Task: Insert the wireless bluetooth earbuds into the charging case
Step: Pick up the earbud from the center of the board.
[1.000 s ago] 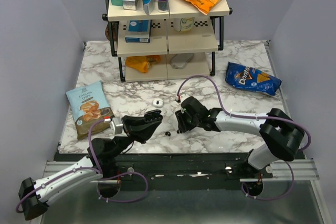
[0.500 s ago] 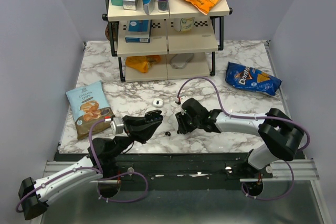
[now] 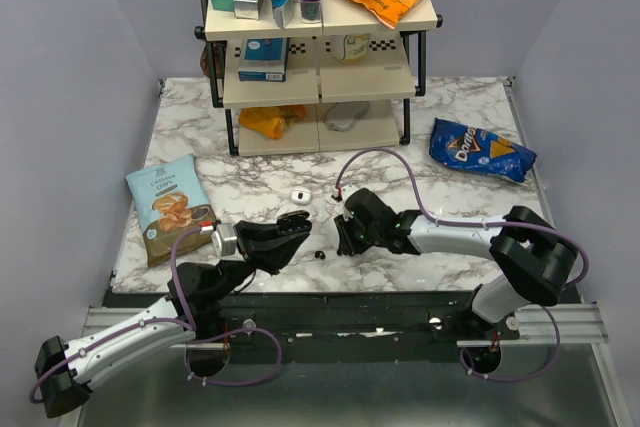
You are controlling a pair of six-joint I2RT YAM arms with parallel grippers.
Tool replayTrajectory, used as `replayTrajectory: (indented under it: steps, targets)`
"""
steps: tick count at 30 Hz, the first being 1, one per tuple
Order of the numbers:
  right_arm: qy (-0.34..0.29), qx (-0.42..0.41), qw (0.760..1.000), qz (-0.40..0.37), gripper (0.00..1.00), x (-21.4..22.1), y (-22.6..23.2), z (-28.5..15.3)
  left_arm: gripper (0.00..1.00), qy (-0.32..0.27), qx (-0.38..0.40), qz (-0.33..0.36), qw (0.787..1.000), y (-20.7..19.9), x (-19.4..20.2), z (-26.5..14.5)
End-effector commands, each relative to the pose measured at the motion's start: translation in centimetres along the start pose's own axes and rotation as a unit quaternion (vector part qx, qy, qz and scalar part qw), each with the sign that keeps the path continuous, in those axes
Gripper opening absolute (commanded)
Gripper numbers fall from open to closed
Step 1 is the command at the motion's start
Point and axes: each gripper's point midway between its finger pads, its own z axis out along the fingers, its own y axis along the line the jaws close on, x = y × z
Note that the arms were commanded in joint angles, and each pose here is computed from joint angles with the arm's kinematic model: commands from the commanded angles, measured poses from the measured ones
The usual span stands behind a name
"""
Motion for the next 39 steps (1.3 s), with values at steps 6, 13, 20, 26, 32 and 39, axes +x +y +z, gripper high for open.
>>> replayTrajectory:
  steps: [6,13,20,26,32,39]
  targets:
    - [0.047,-0.013,0.999,-0.004,0.26,3.6,0.8,0.7,0.00,-0.010,0.001,-0.005,1.000,-0.3,-0.7,0.2]
    - [0.046,-0.010,0.999,0.006,0.14,4.0,0.7,0.5,0.00,-0.010,0.002,-0.006,1.000,-0.4,-0.8,0.2]
    - [0.040,0.007,0.999,0.025,0.01,3.7,0.3,-0.1,0.00,-0.010,0.003,-0.006,1.000,-0.5,-0.9,0.3]
    - [-0.001,0.034,0.997,0.066,0.01,2.1,-0.3,-1.3,0.00,-0.010,-0.001,-0.003,1.000,-0.4,-1.0,0.3]
    - [-0.062,0.046,0.992,0.098,0.01,-0.7,-0.5,-3.3,0.00,-0.011,-0.007,-0.001,1.000,-0.1,-1.1,0.3]
    - [-0.108,0.054,0.986,0.117,0.01,-2.9,-0.9,-4.9,0.00,-0.012,-0.013,0.001,1.000,0.1,-1.1,0.4]
